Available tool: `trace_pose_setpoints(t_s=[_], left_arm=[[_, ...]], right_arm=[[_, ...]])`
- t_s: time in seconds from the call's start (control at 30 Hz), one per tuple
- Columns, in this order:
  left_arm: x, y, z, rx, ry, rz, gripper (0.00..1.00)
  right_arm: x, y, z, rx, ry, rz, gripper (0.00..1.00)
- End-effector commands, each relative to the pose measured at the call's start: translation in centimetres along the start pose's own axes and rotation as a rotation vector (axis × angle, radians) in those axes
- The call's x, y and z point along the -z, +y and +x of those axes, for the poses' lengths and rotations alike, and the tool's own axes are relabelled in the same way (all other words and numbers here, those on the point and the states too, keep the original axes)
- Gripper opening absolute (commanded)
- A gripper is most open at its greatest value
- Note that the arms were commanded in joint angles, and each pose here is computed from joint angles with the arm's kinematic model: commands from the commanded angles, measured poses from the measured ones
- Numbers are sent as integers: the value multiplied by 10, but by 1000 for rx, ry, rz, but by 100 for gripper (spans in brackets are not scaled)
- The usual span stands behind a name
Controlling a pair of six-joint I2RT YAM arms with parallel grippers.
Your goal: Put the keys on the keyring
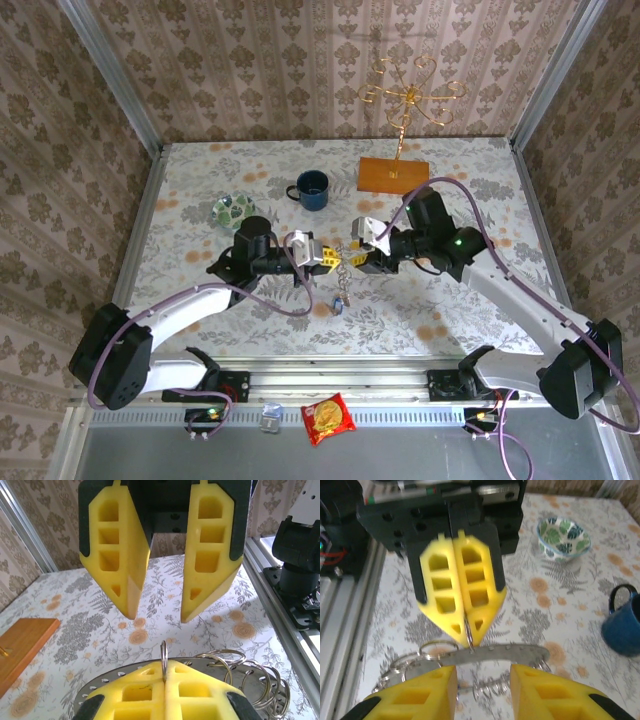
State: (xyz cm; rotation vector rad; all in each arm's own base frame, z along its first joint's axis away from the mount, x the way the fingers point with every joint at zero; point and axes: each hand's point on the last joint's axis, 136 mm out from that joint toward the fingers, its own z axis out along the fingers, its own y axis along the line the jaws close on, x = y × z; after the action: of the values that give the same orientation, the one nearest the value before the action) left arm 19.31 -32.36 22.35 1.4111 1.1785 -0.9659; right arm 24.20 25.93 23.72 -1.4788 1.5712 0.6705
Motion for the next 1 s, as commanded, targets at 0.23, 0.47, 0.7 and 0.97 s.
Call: trace_pose_setpoints(t_s=[0.23,0.47,0.7,0.97], left_arm=[[5,-3,-29,-55,-128,17,0],[5,-4,-33,-53,-156,26,0],[6,6,-24,-29,-129,-38,12],[3,9,-3,7,-4,-50,13]], right_arm=[[-9,5,-20,-41,-150,-55,28],[-14,6,-18,-42,-135,-75,11],[-12,8,-12,-28,-83,-85,0],[-14,9,-5,14,38,-101,0]])
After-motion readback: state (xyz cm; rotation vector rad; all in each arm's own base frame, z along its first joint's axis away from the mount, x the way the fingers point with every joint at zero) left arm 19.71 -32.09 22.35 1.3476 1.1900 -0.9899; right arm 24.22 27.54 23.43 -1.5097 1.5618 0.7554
